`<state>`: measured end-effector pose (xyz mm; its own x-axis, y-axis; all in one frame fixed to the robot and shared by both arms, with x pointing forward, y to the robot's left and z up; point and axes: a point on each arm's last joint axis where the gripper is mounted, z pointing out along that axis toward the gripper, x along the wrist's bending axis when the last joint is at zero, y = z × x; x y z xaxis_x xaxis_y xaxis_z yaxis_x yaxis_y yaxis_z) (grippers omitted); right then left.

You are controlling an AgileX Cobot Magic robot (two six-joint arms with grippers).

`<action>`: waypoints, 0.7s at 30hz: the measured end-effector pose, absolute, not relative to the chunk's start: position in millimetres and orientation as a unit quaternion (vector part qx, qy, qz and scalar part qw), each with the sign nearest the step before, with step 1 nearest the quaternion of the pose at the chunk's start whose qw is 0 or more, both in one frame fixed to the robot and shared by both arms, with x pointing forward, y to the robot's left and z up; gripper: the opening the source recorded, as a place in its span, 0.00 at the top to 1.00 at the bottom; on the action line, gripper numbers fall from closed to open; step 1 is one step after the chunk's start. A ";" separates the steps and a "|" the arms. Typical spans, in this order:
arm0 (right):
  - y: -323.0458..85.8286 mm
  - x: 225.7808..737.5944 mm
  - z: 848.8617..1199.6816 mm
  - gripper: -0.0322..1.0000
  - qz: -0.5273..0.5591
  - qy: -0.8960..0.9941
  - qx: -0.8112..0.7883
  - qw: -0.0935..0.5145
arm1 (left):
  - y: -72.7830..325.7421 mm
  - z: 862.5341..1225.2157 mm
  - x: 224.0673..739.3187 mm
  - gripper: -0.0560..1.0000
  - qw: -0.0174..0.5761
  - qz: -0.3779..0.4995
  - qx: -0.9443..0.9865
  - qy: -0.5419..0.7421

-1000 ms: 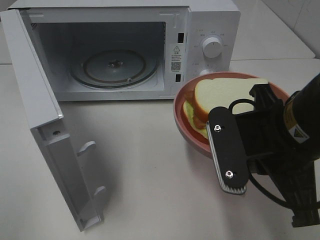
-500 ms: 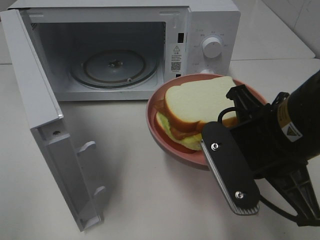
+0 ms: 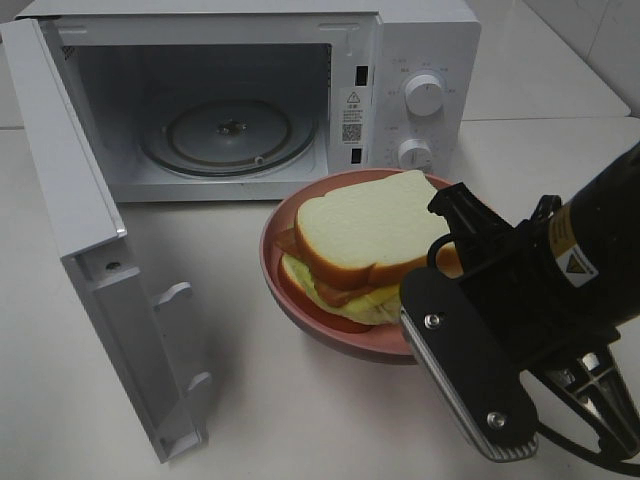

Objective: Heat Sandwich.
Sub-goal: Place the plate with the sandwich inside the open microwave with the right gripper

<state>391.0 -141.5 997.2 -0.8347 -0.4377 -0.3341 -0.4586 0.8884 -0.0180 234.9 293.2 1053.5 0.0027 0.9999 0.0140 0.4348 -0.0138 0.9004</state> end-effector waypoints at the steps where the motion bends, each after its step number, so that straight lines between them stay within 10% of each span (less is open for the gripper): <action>1: -141.5 391.0 997.2 0.93 0.031 0.957 -0.237 0.167 | 293.2 1053.5 234.9 0.03 0.372 0.380 0.602 0.595; 21: -148.5 415.4 979.5 0.94 0.034 0.942 -0.301 0.143 | 293.2 1053.5 234.9 0.03 0.372 0.380 0.602 0.595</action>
